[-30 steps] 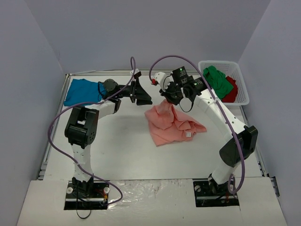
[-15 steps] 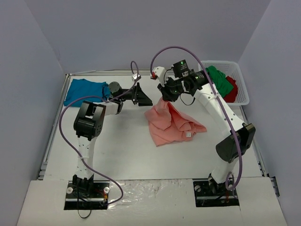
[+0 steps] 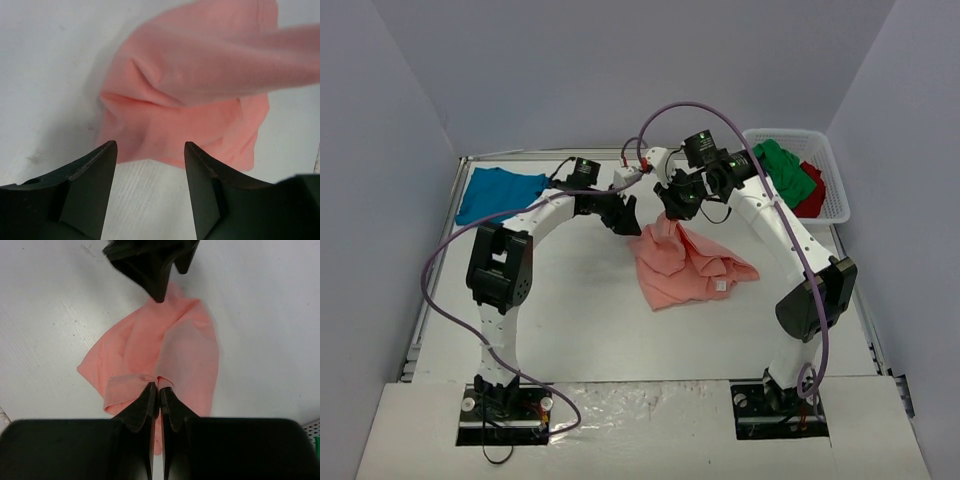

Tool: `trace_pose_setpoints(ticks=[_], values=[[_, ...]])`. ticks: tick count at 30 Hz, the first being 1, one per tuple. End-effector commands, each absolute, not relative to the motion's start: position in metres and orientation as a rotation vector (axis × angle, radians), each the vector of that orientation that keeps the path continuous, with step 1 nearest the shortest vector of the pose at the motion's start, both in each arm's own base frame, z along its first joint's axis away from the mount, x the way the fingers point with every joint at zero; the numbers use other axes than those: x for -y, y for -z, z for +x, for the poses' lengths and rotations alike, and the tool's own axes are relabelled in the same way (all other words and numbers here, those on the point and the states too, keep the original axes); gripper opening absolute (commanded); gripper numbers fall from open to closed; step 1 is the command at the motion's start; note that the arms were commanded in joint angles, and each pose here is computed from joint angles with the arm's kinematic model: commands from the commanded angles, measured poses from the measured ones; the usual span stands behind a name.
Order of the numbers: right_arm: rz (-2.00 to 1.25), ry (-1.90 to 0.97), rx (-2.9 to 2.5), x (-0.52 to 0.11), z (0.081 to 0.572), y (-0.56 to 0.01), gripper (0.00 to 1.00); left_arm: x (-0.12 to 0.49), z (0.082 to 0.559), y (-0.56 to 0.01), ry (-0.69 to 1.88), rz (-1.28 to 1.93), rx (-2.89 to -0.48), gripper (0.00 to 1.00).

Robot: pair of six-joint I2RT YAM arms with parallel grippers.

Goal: Fold and stack the t-shirts
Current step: Flatten out the tshirt

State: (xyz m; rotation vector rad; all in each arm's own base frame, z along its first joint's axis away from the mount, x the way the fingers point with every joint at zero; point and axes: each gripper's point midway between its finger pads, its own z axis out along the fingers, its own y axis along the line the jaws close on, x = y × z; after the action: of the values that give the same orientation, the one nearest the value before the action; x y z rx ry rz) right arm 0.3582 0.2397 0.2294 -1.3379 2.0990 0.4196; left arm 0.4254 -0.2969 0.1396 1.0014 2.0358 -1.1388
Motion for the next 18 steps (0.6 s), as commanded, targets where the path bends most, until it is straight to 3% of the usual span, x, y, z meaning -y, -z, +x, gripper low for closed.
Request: trace_pose_setpoints(ticks=[1, 3, 7, 18], values=[[-1.343, -0.435, -2.098, -0.235, 0.348, -0.236, 0.0, 0.298, 0.402, -0.142, 0.913, 1.211, -1.955, 0.55], [-1.341, -0.43, -2.09, -0.235, 0.347, -0.239, 0.0, 0.309, 0.391, -0.144, 0.941, 1.19, -1.946, 0.56], [-1.332, -0.404, -2.095, -0.23, 0.349, -0.24, 0.0, 0.327, 0.369, -0.169, 1.073, 1.164, -1.839, 0.69], [-1.349, -0.425, -2.139, -0.218, 0.345, -0.228, 0.0, 0.341, 0.354, -0.237, 1.112, 1.116, -1.511, 0.77]])
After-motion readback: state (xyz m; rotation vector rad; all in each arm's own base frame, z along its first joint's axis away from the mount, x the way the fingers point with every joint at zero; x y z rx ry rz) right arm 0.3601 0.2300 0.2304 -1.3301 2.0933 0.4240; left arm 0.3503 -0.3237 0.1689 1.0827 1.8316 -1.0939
